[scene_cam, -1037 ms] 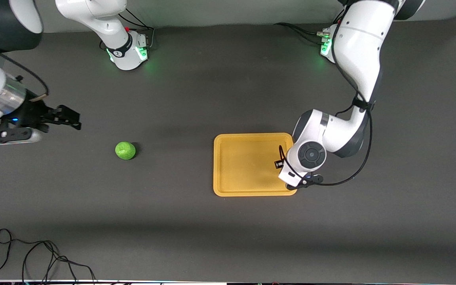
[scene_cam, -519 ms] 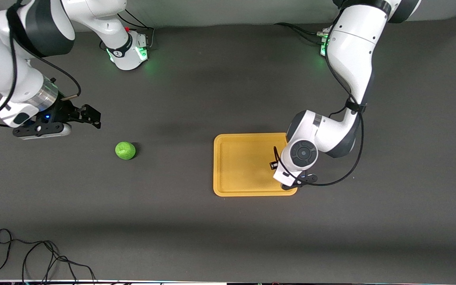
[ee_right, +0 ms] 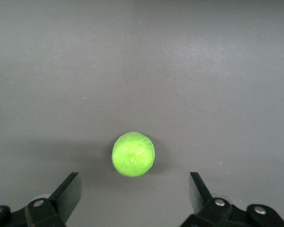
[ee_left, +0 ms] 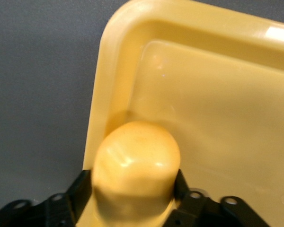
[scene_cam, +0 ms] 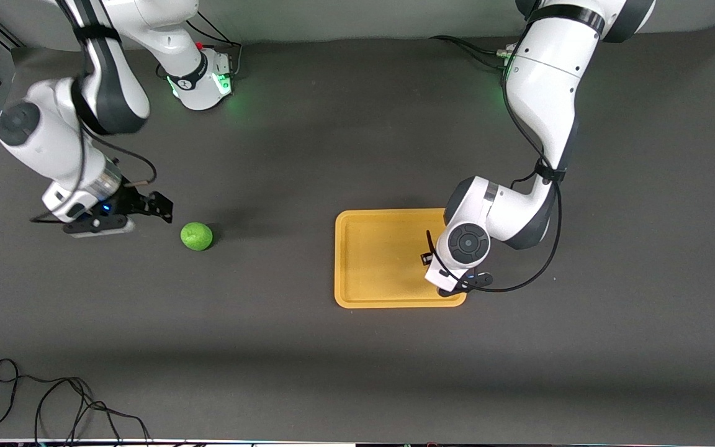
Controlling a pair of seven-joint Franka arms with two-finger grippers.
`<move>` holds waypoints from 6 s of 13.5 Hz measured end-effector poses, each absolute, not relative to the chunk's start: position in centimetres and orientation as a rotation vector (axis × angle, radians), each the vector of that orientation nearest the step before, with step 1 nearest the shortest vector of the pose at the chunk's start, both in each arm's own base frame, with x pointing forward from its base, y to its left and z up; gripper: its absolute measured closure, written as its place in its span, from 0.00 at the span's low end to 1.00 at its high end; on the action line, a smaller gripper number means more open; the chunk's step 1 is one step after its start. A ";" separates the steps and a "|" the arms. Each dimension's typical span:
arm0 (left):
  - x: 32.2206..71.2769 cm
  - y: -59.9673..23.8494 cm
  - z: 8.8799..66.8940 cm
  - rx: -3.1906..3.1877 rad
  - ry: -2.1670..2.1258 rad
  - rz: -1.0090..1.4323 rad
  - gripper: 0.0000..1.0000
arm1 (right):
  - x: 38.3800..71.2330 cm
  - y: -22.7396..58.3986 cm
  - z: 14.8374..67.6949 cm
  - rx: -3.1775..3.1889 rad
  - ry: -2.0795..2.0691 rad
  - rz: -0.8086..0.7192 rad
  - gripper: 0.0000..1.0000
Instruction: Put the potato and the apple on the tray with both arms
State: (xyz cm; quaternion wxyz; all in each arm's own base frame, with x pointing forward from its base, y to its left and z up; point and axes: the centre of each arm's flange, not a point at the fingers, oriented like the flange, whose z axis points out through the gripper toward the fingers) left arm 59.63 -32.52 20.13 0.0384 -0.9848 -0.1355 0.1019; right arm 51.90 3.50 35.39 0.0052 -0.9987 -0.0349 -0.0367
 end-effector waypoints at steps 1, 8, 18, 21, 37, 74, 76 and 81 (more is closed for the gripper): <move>59.7 -32.5 20.2 -3.021 -0.416 0.311 0.04 | 52.1 3.7 33.2 -3.131 -0.116 -0.106 0.00; 62.4 -30.6 30.7 -3.079 -0.470 0.173 0.00 | 50.8 6.0 23.4 -3.143 -0.194 -0.100 0.00; 63.2 -20.5 44.7 -3.042 -0.278 0.031 0.00 | 51.3 5.3 21.3 -3.153 -0.177 -0.076 0.28; 63.1 -17.1 46.9 -3.049 -0.171 0.055 0.00 | 53.8 5.5 26.6 -3.149 -0.168 -0.034 0.28; 57.5 -3.0 55.8 -3.085 0.169 0.007 0.00 | 57.6 41.9 48.8 -3.116 0.263 -0.068 0.28; 55.9 0.2 53.3 -3.118 0.182 0.050 0.00 | 61.1 33.5 55.2 -3.232 0.251 -0.024 0.00; 56.0 0.1 53.4 -3.118 0.183 0.046 0.00 | 61.6 25.4 58.1 -3.232 0.194 0.021 0.00; 56.0 -0.7 53.3 -3.121 0.131 0.050 0.00 | 59.9 10.2 60.7 -3.203 0.155 0.040 0.00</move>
